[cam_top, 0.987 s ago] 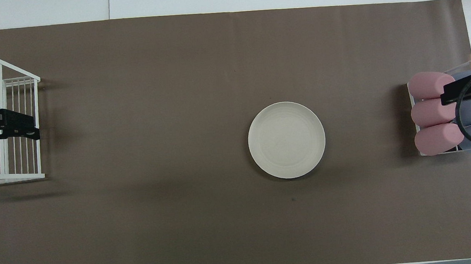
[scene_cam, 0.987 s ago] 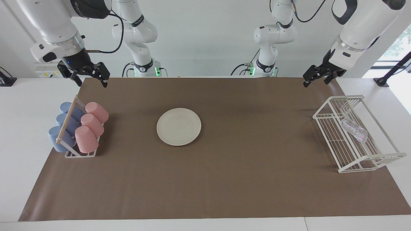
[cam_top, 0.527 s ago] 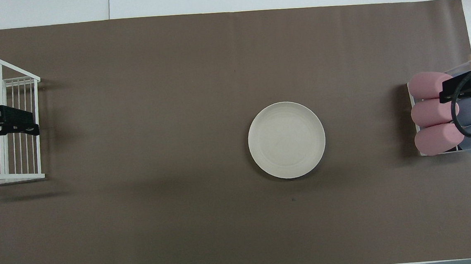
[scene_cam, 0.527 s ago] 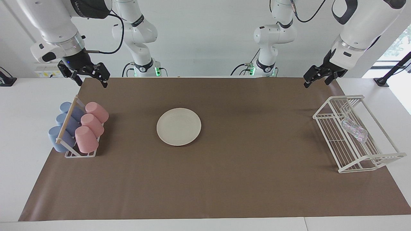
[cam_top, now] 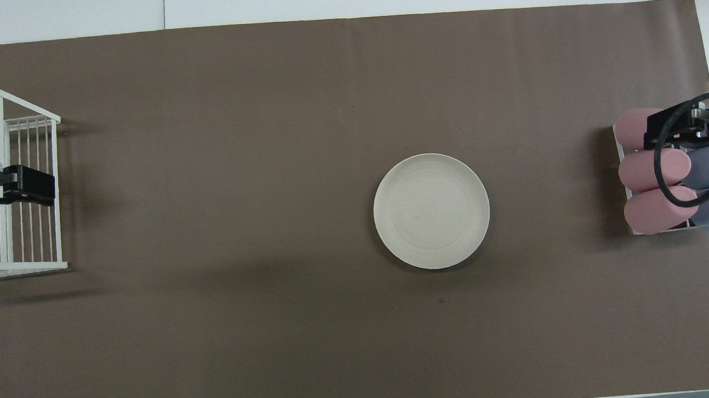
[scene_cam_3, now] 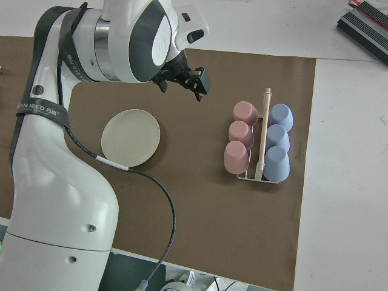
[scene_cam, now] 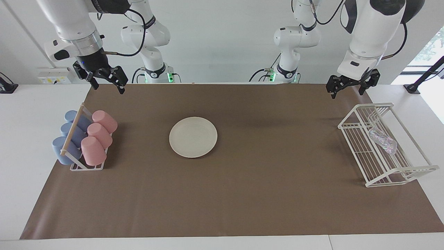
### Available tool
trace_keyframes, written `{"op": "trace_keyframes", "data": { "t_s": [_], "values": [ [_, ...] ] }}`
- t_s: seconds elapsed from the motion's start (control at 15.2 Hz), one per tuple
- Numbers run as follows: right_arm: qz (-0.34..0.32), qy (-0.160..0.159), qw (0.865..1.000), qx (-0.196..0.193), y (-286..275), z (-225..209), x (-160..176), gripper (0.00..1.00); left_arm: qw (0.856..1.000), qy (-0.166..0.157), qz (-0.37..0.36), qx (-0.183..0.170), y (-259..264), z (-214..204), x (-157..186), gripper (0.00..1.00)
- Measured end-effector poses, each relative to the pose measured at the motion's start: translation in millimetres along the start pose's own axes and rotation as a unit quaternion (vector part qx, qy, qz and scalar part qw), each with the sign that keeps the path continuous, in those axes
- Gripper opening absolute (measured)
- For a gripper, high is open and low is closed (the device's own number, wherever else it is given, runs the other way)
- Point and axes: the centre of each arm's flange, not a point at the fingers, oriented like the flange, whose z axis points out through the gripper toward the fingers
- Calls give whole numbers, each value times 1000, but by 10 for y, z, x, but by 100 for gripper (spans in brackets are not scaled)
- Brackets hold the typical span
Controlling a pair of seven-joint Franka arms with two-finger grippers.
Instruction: Wipe plate with sponge
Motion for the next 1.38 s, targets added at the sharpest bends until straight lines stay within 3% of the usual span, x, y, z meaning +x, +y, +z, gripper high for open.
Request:
{"op": "trace_keyframes", "data": {
  "t_s": [0.33, 0.66, 0.86, 1.12, 1.38],
  "values": [
    [44, -4, 999, -2, -322, -108, -114, 100, 987, -18, 69, 142, 209, 382, 195, 100],
    [90, 1, 996, -6, -707, -125, -217, 100, 958, -40, 108, 261, 149, 887, 516, 100],
    [167, 7, 986, -5, -988, -172, -351, 100, 943, -40, 114, 309, 1, 1121, 645, 100],
    [229, 4, 973, -5, -1259, -125, -446, 100, 935, -23, 56, 349, -26, 1496, 755, 100],
    [323, -20, 946, 11, -1533, -58, -512, 100, 923, 8, -3, 385, 79, 1917, 927, 100]
  ]
}}
